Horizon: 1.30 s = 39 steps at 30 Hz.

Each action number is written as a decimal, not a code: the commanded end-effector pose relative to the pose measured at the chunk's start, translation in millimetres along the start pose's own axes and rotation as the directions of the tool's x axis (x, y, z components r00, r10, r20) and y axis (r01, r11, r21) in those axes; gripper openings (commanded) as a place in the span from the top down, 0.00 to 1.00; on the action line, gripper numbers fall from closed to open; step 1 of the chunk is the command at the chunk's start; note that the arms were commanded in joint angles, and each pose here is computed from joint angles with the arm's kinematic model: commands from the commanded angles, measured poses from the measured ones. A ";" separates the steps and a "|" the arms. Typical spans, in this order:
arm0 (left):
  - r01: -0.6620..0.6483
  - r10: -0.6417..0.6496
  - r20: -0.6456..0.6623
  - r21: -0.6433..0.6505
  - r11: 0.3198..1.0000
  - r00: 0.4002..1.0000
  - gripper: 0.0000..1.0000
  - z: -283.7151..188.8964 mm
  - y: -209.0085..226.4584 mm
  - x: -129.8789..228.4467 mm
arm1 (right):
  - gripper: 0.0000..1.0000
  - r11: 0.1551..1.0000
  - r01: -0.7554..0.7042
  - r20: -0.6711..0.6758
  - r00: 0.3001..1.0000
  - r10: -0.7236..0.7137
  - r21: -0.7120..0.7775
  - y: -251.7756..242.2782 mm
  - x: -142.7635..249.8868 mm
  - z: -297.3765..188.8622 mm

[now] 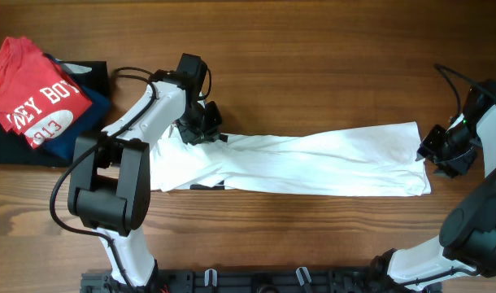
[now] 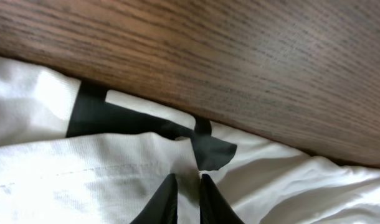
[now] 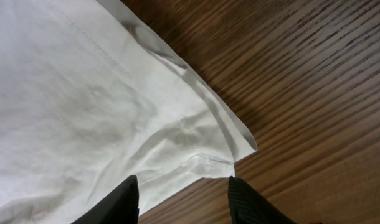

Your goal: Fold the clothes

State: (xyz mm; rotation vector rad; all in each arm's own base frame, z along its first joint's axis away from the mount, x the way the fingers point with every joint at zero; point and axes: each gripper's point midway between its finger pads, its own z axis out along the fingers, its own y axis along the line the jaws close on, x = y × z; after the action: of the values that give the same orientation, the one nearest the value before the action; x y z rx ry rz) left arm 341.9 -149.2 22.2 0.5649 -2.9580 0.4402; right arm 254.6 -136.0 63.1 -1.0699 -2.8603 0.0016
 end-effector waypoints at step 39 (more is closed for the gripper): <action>-0.029 0.046 0.125 -0.130 0.991 0.991 0.56 -22.4 -16.3 34.0 | 0.54 1.000 0.003 0.021 1.000 -0.003 0.005 -2.3 0.1 -4.4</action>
State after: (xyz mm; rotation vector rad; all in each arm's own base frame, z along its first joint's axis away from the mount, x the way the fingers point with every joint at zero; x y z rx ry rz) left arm 299.9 -191.6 56.0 0.2858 -3.0547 0.3264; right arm 255.4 -136.5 63.0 -1.0712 -2.8638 0.0029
